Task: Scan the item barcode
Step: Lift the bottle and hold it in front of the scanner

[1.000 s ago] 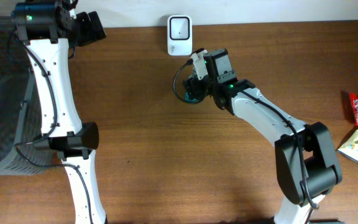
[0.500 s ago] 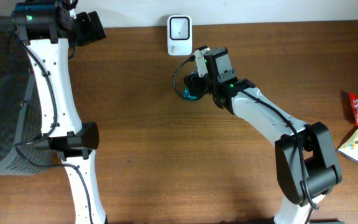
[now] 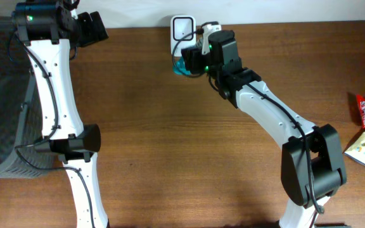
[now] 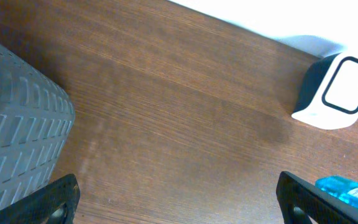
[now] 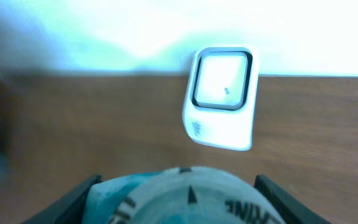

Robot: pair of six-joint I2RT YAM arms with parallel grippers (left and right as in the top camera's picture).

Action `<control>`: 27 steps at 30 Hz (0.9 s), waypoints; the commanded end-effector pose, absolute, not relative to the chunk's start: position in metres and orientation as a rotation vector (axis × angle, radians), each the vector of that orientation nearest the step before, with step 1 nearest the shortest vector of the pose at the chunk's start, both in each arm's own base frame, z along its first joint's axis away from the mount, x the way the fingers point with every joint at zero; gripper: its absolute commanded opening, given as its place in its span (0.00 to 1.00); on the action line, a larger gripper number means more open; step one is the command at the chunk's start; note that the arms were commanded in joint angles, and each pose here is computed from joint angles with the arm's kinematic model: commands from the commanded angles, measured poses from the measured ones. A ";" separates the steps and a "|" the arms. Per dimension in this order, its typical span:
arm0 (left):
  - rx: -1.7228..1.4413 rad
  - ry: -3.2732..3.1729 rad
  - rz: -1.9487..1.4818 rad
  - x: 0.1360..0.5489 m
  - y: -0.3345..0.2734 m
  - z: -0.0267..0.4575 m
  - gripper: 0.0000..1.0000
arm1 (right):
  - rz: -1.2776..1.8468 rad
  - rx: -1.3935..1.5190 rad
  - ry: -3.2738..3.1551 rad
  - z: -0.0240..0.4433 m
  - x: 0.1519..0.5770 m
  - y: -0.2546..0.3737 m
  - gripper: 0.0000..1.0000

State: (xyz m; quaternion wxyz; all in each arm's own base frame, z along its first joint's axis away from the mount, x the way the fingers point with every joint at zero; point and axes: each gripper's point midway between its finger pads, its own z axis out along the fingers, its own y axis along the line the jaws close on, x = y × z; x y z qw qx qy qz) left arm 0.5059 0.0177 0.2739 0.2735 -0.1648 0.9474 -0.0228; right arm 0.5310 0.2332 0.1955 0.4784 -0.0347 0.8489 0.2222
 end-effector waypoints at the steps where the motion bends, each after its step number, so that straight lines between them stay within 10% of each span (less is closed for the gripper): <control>1: -0.464 2.538 -0.047 0.504 0.022 0.278 0.99 | 0.808 0.248 1.941 0.248 0.544 0.238 0.61; 27: -0.465 2.537 -0.046 0.503 0.022 0.278 0.99 | 1.677 1.418 1.665 0.204 0.624 0.227 0.56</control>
